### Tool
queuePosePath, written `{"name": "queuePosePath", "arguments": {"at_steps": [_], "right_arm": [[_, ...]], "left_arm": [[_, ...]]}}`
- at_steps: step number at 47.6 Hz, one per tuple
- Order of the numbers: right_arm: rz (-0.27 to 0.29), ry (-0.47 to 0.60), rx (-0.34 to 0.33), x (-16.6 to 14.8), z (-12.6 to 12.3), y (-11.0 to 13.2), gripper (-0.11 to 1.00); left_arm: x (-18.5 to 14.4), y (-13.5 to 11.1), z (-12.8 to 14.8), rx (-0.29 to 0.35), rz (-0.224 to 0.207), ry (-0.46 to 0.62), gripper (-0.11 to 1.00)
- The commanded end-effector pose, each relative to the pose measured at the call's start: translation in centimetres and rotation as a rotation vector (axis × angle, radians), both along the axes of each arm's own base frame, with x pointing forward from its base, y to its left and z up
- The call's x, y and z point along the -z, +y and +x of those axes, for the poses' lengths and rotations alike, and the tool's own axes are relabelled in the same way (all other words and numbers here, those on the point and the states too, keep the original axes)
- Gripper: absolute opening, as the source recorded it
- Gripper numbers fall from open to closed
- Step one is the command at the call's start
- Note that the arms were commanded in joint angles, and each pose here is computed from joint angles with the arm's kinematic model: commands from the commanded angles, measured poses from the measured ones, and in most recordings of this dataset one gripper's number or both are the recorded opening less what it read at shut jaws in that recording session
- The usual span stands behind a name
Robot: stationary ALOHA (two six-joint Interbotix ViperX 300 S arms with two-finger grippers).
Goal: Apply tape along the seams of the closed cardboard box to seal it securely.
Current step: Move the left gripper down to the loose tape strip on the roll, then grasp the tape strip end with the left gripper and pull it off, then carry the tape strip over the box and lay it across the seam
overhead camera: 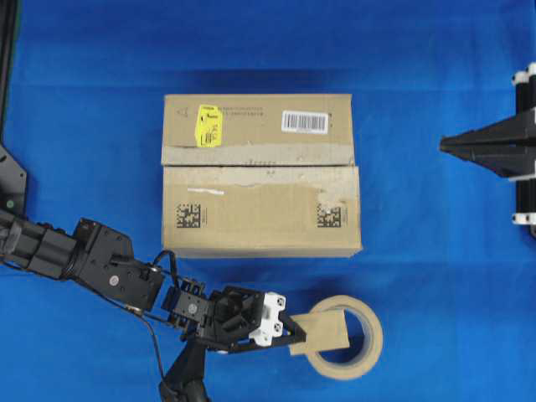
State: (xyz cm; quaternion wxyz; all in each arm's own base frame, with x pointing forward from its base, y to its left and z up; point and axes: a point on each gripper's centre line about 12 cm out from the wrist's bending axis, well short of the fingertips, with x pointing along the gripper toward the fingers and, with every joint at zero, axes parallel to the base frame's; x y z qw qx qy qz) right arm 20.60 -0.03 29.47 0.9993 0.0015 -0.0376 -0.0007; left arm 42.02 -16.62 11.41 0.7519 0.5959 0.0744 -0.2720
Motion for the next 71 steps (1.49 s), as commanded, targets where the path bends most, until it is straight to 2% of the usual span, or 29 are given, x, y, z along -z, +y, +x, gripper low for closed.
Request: {"name": "queuePosePath", "arguments": {"at_steps": [1,12,15,32,40,48,60,71], "right_arm": [[-0.006,-0.023,0.001,-0.9,0.2,0.0,0.0],[-0.011,-0.014,0.001,-0.7,0.4,0.0,0.0],[-0.011,-0.012,0.001,-0.6,0.5,0.0,0.0],[-0.009,-0.002,0.001,-0.4,0.6,0.0,0.0],[-0.009,0.003,0.001,-0.3,0.6,0.0,0.0],[-0.011,-0.002,0.001,-0.5,0.7,0.0,0.0],[-0.021,-0.014,0.0,-1.2,0.6,0.0,0.0],[-0.065,-0.015,-0.008,-1.8,0.7,0.1,0.0]], "left_arm": [[-1.3,0.1,0.4,-0.008,-0.016,-0.028,0.5],[-1.2,0.2,0.1,-0.01,-0.009,-0.005,0.07],[-1.3,0.3,0.1,-0.01,-0.006,0.002,0.02],[-3.9,0.5,-0.4,-0.005,-0.003,-0.005,0.02],[-6.1,1.4,-1.0,0.006,0.035,-0.041,0.02],[-9.1,2.5,-2.3,0.026,0.091,-0.126,0.02],[-12.3,5.5,-3.4,-0.014,0.135,-0.215,0.02],[-13.9,9.4,-3.0,-0.1,0.172,-0.26,0.02]]}}
